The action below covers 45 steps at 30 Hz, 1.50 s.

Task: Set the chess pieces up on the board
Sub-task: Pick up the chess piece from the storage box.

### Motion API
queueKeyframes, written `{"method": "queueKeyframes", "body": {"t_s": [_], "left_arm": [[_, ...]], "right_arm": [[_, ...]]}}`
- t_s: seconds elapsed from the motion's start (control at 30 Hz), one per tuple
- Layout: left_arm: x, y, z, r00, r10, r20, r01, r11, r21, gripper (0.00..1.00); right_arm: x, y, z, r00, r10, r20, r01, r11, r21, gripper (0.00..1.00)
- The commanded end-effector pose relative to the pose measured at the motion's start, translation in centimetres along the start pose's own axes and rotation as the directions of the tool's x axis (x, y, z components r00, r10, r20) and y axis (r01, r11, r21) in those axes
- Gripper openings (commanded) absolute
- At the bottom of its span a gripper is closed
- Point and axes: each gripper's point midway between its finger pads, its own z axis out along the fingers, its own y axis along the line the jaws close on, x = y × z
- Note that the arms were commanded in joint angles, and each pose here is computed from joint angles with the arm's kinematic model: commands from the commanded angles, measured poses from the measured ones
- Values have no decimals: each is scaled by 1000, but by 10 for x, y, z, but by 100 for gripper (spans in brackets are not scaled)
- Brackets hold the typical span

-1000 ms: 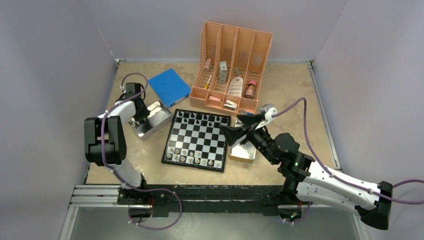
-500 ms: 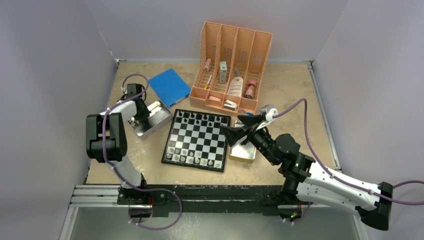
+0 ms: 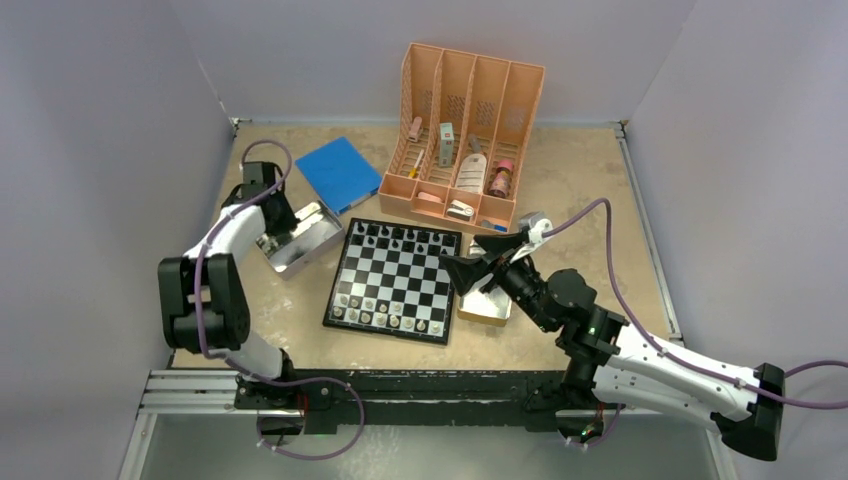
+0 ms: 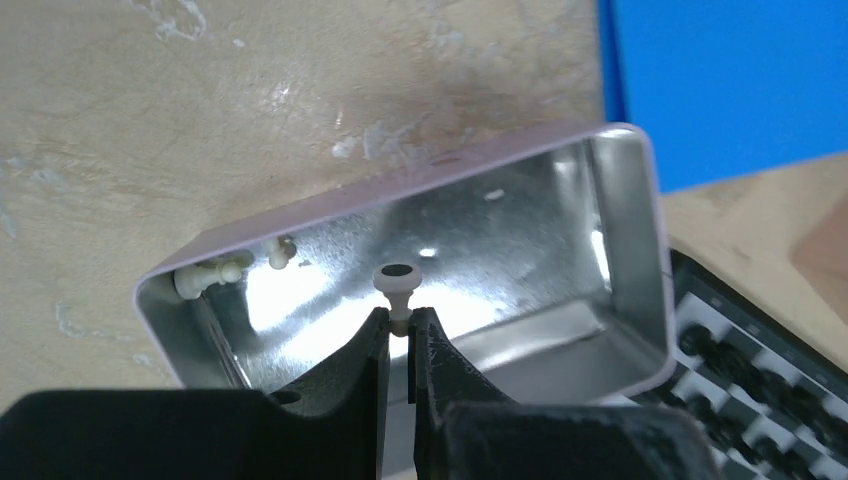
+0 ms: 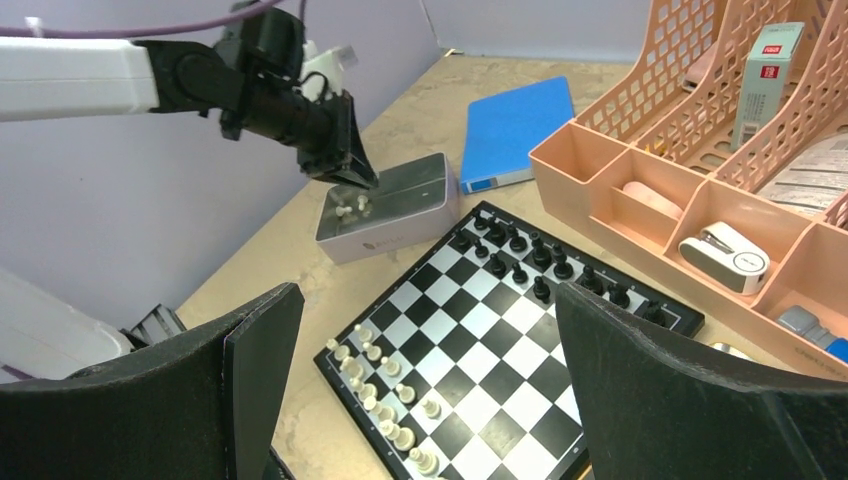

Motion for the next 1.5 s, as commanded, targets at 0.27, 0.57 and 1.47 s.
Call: {"method": "queueKeyframes", "body": {"t_s": [0.27,0.57,1.47], "left_arm": [[3,-57,-95,987,148,63,-161,902,401,0],[53,-111,-142,949,312,53,-282,757,590,0],[189,-179,-271,754,656,9,-199,216,956,0]], "right_arm": [[4,9,10,999,-50,-8,49,998,-44,96],[43,41,16,949,-315,-16,293,900,-322,76],[96,51,52,343,-885,316,849,147,-508,54]]}}
